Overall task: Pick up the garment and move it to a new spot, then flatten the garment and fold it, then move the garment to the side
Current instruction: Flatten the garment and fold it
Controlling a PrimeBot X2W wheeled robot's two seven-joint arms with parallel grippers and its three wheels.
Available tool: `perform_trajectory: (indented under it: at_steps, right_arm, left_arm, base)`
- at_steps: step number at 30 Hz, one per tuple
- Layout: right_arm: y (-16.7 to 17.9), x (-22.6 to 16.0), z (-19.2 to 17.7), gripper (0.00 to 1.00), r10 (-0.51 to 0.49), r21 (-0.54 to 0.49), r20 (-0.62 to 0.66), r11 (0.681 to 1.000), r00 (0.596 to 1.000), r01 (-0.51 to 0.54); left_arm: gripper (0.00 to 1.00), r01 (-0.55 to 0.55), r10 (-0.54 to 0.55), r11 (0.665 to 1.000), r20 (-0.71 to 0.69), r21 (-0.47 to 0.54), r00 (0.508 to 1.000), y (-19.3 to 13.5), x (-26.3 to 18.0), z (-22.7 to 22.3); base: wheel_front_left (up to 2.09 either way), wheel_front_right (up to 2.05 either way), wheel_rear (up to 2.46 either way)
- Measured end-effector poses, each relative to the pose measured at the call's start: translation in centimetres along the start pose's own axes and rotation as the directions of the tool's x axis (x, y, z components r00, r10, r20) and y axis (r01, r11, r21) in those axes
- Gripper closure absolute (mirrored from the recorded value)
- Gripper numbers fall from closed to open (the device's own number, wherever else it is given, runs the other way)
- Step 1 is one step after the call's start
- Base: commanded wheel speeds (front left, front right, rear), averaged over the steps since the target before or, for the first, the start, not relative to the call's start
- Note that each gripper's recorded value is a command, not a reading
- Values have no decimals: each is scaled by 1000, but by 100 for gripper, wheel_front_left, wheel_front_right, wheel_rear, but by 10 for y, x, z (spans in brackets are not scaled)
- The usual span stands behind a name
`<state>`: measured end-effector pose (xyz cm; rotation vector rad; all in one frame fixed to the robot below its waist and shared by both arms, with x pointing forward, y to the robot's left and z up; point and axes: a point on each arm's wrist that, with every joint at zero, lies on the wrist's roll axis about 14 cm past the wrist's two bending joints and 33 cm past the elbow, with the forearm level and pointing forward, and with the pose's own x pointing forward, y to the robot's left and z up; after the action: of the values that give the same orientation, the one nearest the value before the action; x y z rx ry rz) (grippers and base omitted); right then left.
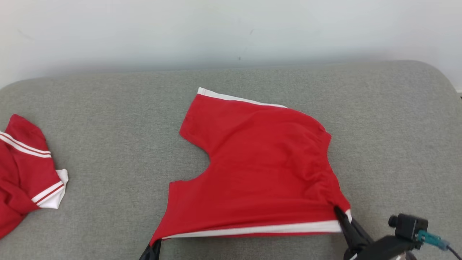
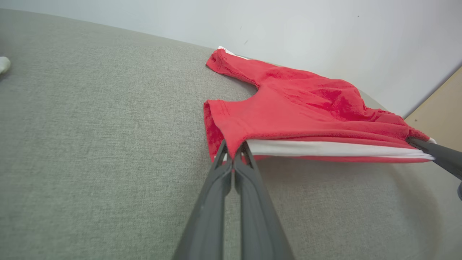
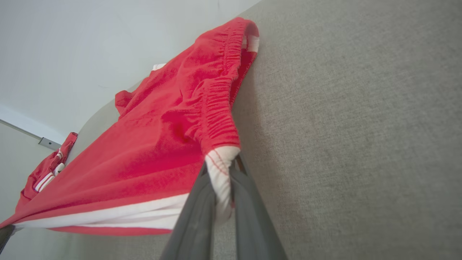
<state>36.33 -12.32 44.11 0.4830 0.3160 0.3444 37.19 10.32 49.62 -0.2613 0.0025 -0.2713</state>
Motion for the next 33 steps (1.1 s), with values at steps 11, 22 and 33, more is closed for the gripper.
perform_trajectory:
  at_steps: [11, 22, 33]
  right_arm:
    - [25, -11, -15, 100, 25, 43, -51, 999, 998, -23]
    - [44, 17, 42, 100, 78, -9, 73, 997, 994, -78]
    - [37, 63, 83, 100, 71, -13, 161, 997, 984, -70]
  left_arm:
    - [100, -51, 51, 998, 8, 30, 999, 17, -9, 0]
    - [100, 158, -192, 938, 81, 310, 978, 3, 67, 57]
    - [100, 247, -292, 875, 46, 416, 955, -3, 155, 88]
  base:
    - [0, 0, 0]
    - [0, 0, 0]
    - [0, 0, 0]
